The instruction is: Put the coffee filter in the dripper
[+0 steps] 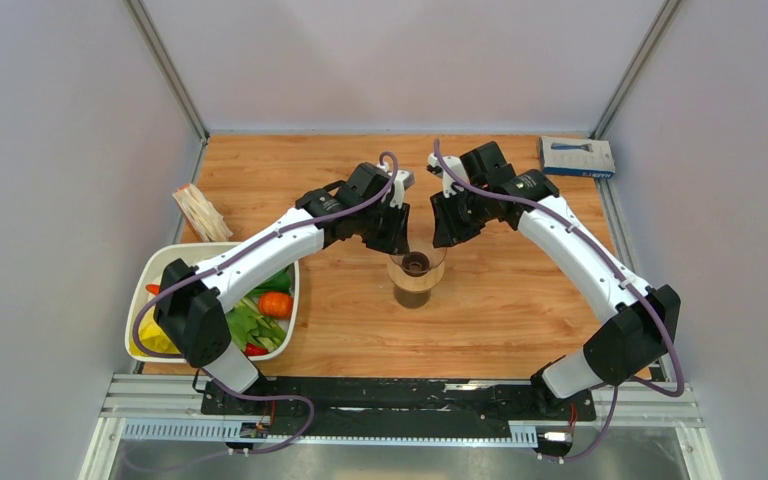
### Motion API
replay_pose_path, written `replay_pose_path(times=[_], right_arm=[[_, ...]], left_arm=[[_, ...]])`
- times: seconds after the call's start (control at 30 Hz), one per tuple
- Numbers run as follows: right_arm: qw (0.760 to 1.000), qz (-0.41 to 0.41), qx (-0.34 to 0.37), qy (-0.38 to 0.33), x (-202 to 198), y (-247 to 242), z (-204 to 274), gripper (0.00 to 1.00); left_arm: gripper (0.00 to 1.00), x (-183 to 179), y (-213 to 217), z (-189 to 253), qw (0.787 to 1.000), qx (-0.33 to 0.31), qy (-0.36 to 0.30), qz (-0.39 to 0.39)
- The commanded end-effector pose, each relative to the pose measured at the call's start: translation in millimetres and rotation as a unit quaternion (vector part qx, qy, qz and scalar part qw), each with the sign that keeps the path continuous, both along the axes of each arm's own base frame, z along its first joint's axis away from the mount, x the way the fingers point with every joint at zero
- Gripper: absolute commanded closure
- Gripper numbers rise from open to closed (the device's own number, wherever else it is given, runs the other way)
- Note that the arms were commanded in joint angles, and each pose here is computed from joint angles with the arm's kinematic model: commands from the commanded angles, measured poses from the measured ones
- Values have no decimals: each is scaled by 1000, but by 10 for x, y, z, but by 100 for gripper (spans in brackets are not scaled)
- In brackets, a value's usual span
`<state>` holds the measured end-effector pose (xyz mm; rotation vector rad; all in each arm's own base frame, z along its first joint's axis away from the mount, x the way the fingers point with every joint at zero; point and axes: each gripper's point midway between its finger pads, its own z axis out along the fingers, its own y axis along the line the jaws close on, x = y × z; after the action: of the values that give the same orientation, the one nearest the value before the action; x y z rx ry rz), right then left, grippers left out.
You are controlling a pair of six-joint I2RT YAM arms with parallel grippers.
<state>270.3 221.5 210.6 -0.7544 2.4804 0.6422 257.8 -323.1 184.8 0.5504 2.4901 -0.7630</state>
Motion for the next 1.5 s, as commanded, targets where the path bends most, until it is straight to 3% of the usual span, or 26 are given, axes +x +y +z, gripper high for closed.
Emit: replay_pose_path(times=[0.0,0.17,0.7,0.8,0.93,1.13,1.3,1.47], right_arm=[[1000,5,12,-24,36,37,147,69],[999,8,21,-29,34,61,215,63],[999,12,29,-34,-50,34,356,64],[999,13,24,-29,-72,17,294,67],[1000,11,17,-22,-81,0,215,79],[1000,8,10,-16,-66,-8,99,100],[1000,7,8,-15,-76,-18,27,100],[1000,7,3,-12,-95,-41,-44,100]], left_arm=[[65,10,-41,237,999,-23,-24,-9],[59,43,-16,321,999,-28,-32,-3],[58,-112,128,493,999,-40,-25,-9],[59,-139,165,444,999,-36,-21,-6],[65,-136,171,382,999,-31,-14,-3],[85,-110,145,249,1000,-22,-1,0],[99,-80,147,134,1000,-12,0,1],[100,-78,165,57,1000,-4,3,3]])
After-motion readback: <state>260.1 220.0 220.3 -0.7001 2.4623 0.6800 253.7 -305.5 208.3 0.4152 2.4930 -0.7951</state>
